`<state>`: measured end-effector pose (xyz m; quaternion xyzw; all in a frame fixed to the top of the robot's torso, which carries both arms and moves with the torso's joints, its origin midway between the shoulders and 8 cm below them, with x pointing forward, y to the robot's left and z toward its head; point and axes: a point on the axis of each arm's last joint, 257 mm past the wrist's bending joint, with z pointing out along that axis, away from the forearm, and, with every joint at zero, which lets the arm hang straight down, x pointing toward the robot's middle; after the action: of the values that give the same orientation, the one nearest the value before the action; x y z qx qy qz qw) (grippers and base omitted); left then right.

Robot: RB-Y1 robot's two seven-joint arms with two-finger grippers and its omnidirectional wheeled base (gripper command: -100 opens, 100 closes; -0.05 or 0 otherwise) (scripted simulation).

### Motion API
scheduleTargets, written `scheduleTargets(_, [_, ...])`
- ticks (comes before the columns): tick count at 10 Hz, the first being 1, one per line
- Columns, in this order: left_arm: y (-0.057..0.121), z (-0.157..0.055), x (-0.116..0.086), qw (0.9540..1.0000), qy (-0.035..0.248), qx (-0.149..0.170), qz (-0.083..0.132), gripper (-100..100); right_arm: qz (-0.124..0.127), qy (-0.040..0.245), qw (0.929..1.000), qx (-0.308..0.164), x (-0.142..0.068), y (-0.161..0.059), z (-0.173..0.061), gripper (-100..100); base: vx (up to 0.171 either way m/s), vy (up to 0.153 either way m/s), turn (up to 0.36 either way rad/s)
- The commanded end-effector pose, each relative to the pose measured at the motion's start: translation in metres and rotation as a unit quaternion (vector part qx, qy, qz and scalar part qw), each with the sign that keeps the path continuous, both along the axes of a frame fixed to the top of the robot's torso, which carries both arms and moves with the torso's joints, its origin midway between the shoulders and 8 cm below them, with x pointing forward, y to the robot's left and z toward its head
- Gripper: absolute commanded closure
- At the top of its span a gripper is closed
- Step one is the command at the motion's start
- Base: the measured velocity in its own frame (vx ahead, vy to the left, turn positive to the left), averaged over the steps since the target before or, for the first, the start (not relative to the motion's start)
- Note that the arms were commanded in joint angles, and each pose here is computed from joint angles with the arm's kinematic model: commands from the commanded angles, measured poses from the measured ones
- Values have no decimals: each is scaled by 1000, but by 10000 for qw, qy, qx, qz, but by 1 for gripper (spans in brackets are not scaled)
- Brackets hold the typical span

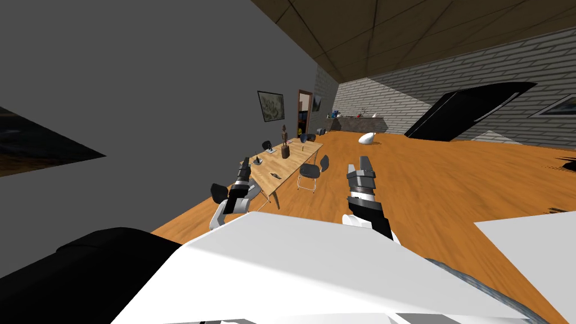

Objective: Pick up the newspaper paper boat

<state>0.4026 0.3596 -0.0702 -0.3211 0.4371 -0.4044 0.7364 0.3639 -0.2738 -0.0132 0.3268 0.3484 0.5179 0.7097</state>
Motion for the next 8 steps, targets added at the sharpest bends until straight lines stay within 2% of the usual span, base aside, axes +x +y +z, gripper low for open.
scheduleTargets(1, [14,-22,5,9994,282,120,189,-100,0,0,10000,0,0,0,0,0,-43,-1,25])
scheduleTargets(2, [15,-22,5,9993,285,119,190,-100,0,0,10000,0,0,0,0,0,-15,-9,17])
scheduleTargets(5, [45,-59,16,9947,825,366,482,-100,0,0,10000,0,0,0,0,0,21,-43,27])
scheduleTargets(6, [46,-64,16,9943,872,353,493,-100,0,1,10000,1,0,0,0,0,42,-59,13])
scheduleTargets(8, [68,-89,23,9882,1265,542,668,-100,0,1,10000,1,0,0,0,0,76,-85,23])
